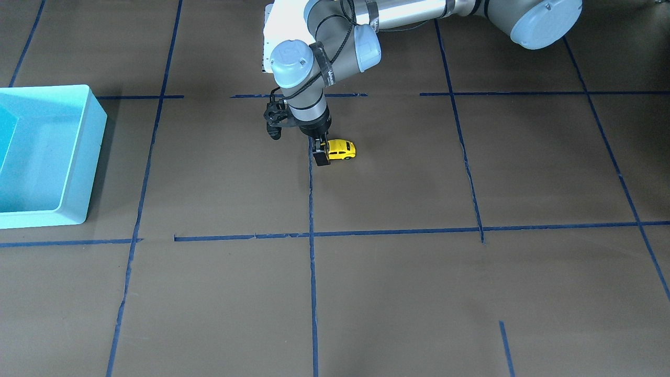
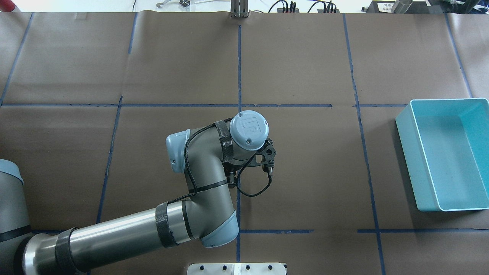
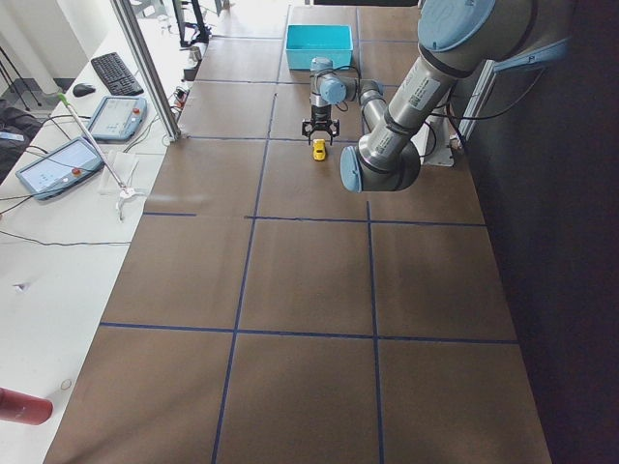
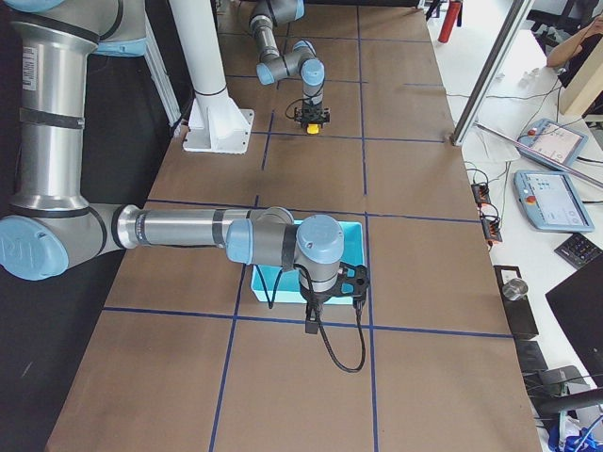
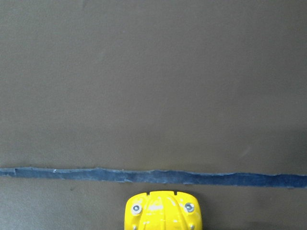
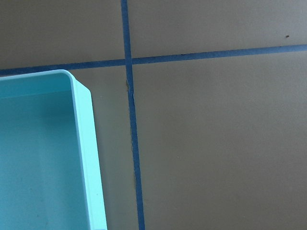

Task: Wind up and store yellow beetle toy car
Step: 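Press the car down and drag it backward with the left gripper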

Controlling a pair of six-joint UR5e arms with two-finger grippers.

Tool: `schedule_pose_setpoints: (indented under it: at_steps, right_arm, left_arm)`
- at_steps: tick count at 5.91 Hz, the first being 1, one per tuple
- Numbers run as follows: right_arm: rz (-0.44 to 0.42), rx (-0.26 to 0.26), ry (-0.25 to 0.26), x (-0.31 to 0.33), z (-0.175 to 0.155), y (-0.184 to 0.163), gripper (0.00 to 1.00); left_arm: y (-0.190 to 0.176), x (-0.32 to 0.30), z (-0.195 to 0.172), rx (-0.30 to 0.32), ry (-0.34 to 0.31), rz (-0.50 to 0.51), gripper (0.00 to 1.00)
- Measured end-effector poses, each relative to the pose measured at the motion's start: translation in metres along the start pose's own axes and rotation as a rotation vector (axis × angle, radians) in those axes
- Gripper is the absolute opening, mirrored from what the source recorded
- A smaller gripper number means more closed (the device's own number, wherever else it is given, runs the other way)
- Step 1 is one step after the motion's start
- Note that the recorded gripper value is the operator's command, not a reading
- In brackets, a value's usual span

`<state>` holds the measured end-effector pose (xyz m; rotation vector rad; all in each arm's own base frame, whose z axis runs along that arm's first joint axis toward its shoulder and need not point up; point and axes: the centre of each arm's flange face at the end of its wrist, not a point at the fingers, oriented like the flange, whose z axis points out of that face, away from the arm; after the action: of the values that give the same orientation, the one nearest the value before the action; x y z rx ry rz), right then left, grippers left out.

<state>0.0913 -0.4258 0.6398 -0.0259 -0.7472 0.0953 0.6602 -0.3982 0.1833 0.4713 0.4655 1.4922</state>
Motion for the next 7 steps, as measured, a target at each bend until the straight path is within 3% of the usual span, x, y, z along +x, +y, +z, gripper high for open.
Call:
schedule_pose_setpoints:
  at_steps: [1, 4, 7]
  right_arm:
    - [0.002, -0.002, 0.001, 0.001, 0.001, 0.000, 1.00]
    - [0.002, 0.000, 0.001, 0.001, 0.000, -0.001, 1.00]
    - [0.001, -0.001, 0.001, 0.001, 0.001, -0.001, 1.00]
  left_arm:
    - [0.000, 0.000, 0.000, 0.003, -0.002, 0.007, 0.01]
    - [0.002, -0.017, -0.022, 0.060, -0.035, -0.004, 0.00]
    - [-0.003, -0.034, -0.051, 0.187, -0.089, 0.002, 0.00]
